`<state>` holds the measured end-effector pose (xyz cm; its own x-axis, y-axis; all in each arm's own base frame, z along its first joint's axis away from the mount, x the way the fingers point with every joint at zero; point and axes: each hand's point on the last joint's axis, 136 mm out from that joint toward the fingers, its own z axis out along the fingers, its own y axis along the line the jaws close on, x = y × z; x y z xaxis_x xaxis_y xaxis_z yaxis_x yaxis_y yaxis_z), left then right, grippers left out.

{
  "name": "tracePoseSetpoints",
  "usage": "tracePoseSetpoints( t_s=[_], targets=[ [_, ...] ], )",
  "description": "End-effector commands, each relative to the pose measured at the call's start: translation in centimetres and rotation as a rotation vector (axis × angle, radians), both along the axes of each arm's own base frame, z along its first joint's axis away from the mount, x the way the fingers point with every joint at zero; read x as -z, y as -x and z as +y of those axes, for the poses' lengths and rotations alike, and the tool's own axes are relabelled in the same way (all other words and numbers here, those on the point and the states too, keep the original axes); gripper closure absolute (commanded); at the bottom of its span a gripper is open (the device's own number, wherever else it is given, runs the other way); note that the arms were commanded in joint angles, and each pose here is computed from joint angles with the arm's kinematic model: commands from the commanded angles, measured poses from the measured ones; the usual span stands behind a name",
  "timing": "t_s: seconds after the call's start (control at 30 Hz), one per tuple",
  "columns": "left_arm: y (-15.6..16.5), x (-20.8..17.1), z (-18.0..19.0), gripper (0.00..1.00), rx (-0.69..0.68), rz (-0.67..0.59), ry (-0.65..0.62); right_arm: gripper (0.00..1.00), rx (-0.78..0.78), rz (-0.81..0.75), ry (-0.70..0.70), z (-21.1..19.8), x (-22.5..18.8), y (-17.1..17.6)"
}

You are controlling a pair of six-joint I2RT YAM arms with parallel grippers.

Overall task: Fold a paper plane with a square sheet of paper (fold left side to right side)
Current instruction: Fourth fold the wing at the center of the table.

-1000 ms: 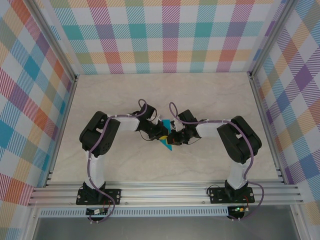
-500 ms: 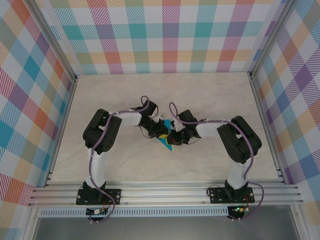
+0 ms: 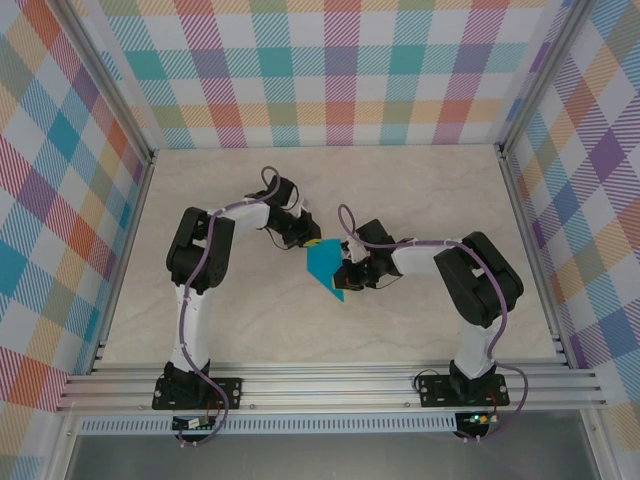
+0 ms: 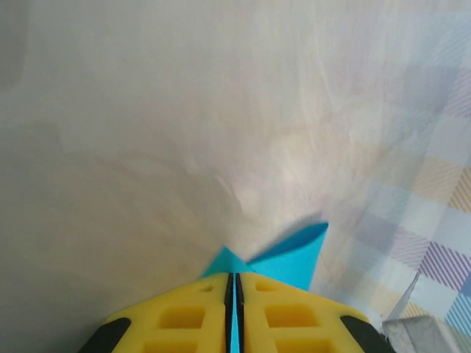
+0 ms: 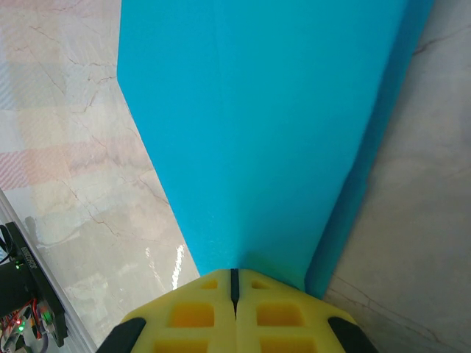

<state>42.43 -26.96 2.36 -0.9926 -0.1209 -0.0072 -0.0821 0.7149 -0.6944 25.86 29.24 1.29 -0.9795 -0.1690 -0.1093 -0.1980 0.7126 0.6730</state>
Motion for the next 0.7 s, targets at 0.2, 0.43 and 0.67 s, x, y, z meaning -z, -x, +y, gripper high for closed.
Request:
tracePoseSetpoints(
  t_s=[0.2, 0.43, 0.67],
  targets=[
    [-4.4, -4.8, 2.7, 0.82, -0.047, -0.143, 0.024, 0.99, -0.006, 0.100, 0.114, -2.4, 1.7, 2.9],
    [-3.3, -11.7, 5.9, 0.65, -0.089, -0.270, 0.027, 0.78, -0.024, -0.065, -0.002, -0.7, -4.6, 0.5],
    [2.4, -11.7, 6.0, 0.53, -0.114, -0.236, 0.082, 0.59, 0.033, -0.182, 0.032, -3.7, -7.5, -1.8]
  ],
)
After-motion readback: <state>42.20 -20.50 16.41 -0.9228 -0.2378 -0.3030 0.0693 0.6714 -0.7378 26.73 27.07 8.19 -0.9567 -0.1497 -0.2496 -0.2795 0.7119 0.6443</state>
